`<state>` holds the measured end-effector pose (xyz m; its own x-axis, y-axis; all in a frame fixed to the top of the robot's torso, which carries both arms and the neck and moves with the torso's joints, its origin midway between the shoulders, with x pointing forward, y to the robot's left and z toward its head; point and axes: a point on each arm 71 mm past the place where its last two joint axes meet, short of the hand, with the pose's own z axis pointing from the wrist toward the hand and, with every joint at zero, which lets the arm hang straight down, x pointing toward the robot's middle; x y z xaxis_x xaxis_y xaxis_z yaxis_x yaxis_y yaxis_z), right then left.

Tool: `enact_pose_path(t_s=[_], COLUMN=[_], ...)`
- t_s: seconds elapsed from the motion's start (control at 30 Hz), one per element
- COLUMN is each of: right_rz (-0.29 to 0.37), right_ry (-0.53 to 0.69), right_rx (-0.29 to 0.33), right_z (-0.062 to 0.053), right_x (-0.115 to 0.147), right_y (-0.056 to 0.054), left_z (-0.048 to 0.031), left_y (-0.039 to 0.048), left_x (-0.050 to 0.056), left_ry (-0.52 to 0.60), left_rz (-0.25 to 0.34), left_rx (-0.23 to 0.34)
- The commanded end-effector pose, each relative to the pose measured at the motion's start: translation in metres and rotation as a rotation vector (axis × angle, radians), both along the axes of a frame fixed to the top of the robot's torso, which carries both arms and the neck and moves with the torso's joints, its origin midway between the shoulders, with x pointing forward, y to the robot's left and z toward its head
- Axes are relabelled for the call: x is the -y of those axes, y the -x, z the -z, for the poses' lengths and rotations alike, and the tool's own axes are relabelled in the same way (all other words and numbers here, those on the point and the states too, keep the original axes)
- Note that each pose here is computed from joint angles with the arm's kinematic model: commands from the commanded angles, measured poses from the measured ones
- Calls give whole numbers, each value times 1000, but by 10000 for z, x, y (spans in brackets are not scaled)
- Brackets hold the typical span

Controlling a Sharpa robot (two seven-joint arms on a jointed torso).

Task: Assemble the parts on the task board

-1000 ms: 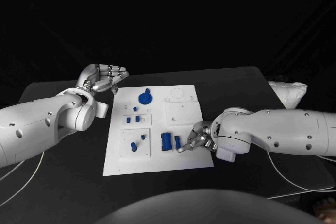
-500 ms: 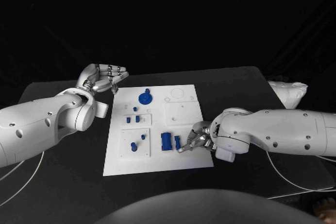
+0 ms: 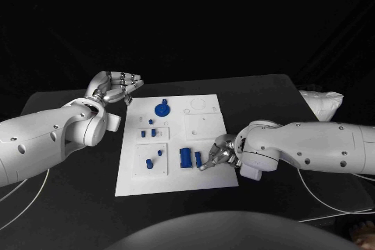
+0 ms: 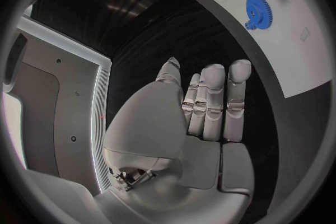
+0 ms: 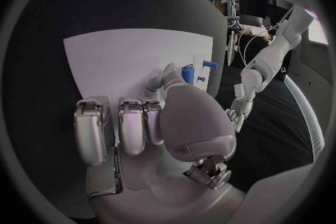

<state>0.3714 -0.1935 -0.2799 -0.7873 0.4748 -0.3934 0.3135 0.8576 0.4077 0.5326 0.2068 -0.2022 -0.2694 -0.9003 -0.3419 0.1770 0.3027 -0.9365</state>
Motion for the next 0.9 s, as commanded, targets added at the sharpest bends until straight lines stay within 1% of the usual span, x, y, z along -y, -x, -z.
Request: enact_pose_path(t_s=[0.03, 0.43, 0.9], right_rz=[-1, 21, 21], right_ry=[-22, -75, -60], right_rx=[33, 72, 46], right_z=[-17, -52, -39], right_x=[-13, -2, 19], right_y=[-12, -17, -2], left_z=[-6, -6, -5], left_y=[6, 5, 3], left_x=[26, 17, 8], left_ry=[4, 4, 3], left_rz=[18, 16, 13], left_rx=[3, 4, 3])
